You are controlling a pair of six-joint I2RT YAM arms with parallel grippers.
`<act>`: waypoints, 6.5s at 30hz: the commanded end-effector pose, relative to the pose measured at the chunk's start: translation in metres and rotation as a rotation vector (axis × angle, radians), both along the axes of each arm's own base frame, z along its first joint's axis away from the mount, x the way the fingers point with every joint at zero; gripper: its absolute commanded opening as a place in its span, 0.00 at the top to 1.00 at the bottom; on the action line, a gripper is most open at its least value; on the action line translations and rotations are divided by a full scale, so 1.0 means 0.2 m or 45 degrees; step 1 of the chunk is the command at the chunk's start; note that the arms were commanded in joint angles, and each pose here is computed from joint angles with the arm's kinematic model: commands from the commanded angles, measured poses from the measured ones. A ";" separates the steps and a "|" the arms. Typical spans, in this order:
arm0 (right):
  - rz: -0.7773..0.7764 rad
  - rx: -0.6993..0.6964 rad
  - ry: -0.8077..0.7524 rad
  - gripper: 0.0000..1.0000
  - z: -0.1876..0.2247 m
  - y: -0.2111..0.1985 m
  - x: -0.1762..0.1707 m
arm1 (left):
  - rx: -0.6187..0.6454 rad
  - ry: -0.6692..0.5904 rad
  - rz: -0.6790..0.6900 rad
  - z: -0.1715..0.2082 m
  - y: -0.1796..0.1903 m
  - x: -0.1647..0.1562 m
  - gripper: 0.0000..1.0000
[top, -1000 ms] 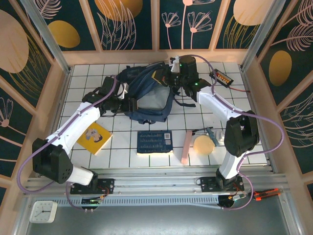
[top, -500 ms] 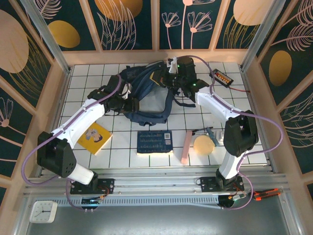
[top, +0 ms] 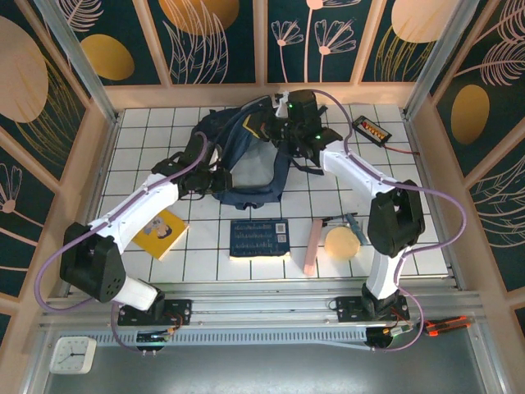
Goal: Pack the student bag
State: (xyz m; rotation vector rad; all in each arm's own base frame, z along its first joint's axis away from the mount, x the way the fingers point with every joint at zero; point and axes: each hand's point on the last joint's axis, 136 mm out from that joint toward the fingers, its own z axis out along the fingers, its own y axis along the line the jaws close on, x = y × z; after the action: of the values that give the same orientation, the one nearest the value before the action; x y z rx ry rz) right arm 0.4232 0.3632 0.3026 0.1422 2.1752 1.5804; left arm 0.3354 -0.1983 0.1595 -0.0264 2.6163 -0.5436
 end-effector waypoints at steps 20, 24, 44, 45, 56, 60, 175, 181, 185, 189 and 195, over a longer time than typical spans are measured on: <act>-0.024 0.002 -0.176 0.26 0.17 -0.14 -0.01 | -0.198 -0.131 -0.093 0.35 -0.10 -0.01 1.00; -0.025 0.079 -0.051 0.24 0.06 -0.06 -0.09 | -0.330 -0.172 -0.057 0.43 -0.15 0.02 1.00; 0.038 -0.012 -0.024 0.99 -0.04 0.12 -0.21 | -0.384 -0.161 -0.025 0.40 -0.17 0.03 0.70; 0.043 -0.011 -0.026 1.00 -0.04 0.12 -0.22 | -0.384 -0.158 -0.030 0.40 -0.17 0.03 0.67; 0.036 -0.002 -0.039 1.00 0.00 0.08 -0.19 | -0.327 -0.125 -0.014 0.34 -0.15 0.05 0.85; 0.047 0.000 -0.037 1.00 0.00 0.09 -0.19 | -0.311 -0.111 0.002 0.31 -0.15 0.06 0.94; -0.039 -0.195 -0.162 1.00 0.04 0.11 -0.14 | -0.173 -0.009 0.347 0.21 0.30 0.05 1.00; -0.074 -0.376 -0.283 1.00 -0.02 -0.06 -0.14 | -0.136 -0.001 0.346 0.20 0.37 0.04 1.00; -0.091 -0.416 -0.328 1.00 -0.03 -0.16 -0.14 | -0.104 0.009 0.326 0.20 0.39 0.05 1.00; -0.107 -0.329 -0.329 1.00 0.03 -0.22 -0.15 | -0.087 0.006 0.305 0.18 0.40 0.07 1.00; -0.058 -0.201 -0.307 1.00 0.11 -0.14 -0.15 | -0.359 -0.226 0.155 0.40 0.18 0.16 0.48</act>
State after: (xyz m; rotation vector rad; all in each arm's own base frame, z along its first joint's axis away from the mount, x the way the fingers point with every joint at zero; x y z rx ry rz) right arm 0.3888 0.3235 0.2575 0.0297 2.3048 1.1934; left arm 0.3574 -0.1376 0.2036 -0.3320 2.4775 -0.6883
